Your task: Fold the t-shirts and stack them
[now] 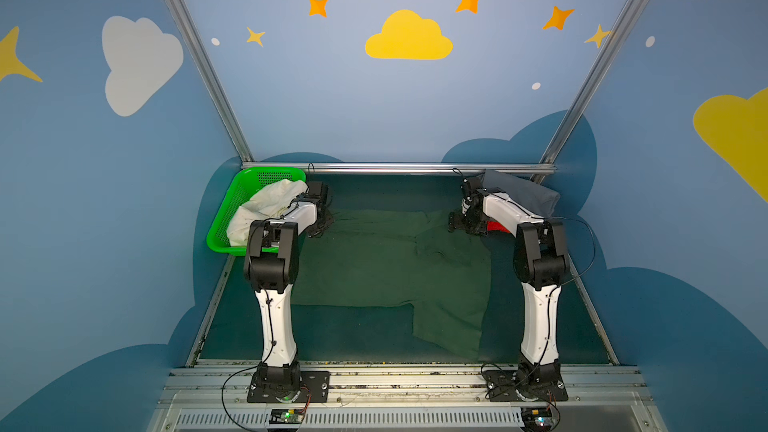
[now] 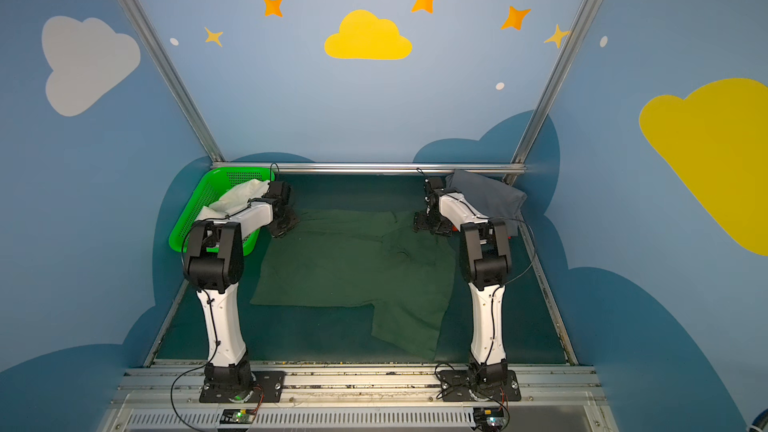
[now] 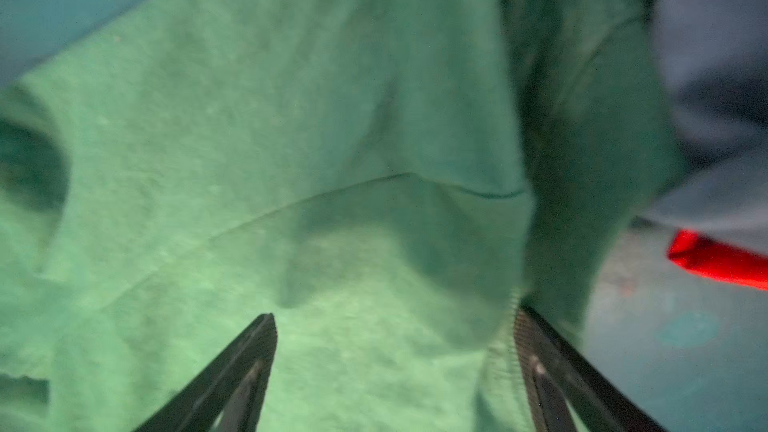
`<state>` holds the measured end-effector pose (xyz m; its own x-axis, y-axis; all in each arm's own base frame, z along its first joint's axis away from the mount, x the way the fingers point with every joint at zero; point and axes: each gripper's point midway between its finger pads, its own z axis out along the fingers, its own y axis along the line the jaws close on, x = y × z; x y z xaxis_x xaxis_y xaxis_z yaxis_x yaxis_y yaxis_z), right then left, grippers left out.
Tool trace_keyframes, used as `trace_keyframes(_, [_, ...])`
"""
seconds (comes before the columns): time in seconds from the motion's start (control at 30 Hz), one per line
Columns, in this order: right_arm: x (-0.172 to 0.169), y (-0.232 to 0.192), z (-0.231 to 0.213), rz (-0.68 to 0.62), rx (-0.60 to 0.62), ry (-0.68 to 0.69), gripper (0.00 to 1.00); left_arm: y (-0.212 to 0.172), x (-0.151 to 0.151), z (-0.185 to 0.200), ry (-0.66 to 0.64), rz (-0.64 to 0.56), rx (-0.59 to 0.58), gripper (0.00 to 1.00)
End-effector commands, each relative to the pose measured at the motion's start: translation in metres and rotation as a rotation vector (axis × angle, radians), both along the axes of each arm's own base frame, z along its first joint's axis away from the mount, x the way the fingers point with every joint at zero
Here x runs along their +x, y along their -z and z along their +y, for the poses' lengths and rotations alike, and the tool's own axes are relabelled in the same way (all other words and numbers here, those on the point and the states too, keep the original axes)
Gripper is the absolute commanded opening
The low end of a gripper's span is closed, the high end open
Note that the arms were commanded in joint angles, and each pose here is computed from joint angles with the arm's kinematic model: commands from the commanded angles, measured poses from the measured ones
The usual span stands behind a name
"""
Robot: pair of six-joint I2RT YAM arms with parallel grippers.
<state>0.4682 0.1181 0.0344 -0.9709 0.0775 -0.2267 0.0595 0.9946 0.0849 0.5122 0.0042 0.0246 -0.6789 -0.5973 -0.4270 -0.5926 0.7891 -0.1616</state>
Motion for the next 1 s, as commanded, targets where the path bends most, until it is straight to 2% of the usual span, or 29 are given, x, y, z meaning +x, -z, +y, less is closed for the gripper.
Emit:
trace_keyframes(0.0, [0.003, 0.0, -0.01, 0.014, -0.01, 0.026, 0.88, 0.013, -0.007, 0.013, -0.024, 0.063, 0.013, 0.04])
trace_keyframes(0.17, [0.005, 0.0, -0.016, 0.021, 0.014, 0.049, 0.88, 0.002, -0.002, 0.015, -0.023, 0.041, 0.018, 0.04])
trace_keyframes(0.3, [0.002, -0.006, -0.014, 0.009, 0.032, 0.036, 0.88, -0.01, -0.012, 0.017, -0.026, 0.014, 0.022, 0.04])
trace_keyframes(0.33, [0.001, -0.01, -0.014, -0.004, 0.036, 0.032, 0.88, -0.015, -0.015, 0.016, -0.027, -0.002, 0.014, 0.11])
trace_keyframes(0.4, [-0.002, -0.02, -0.013, -0.034, 0.05, 0.033, 0.88, -0.022, -0.024, 0.013, -0.026, -0.034, 0.002, 0.42])
trace_keyframes(0.47, [-0.004, -0.034, -0.009, -0.064, 0.083, 0.025, 0.88, -0.031, -0.031, 0.009, -0.015, -0.072, -0.008, 0.53])
trace_keyframes(0.57, [-0.01, -0.056, -0.004, -0.115, 0.123, 0.017, 0.93, -0.05, -0.04, -0.004, 0.044, -0.142, -0.016, 0.56])
trace_keyframes(0.63, [-0.017, -0.072, -0.006, -0.152, 0.139, 0.028, 0.97, -0.064, -0.048, -0.013, 0.071, -0.174, -0.012, 0.66])
trace_keyframes(0.8, [-0.048, -0.103, -0.013, -0.209, 0.158, 0.068, 0.98, -0.092, -0.077, -0.03, 0.124, -0.199, 0.016, 0.88])
trace_keyframes(0.97, [-0.099, -0.108, -0.025, -0.164, 0.159, 0.104, 0.98, -0.108, -0.118, -0.034, 0.111, -0.248, -0.007, 1.0])
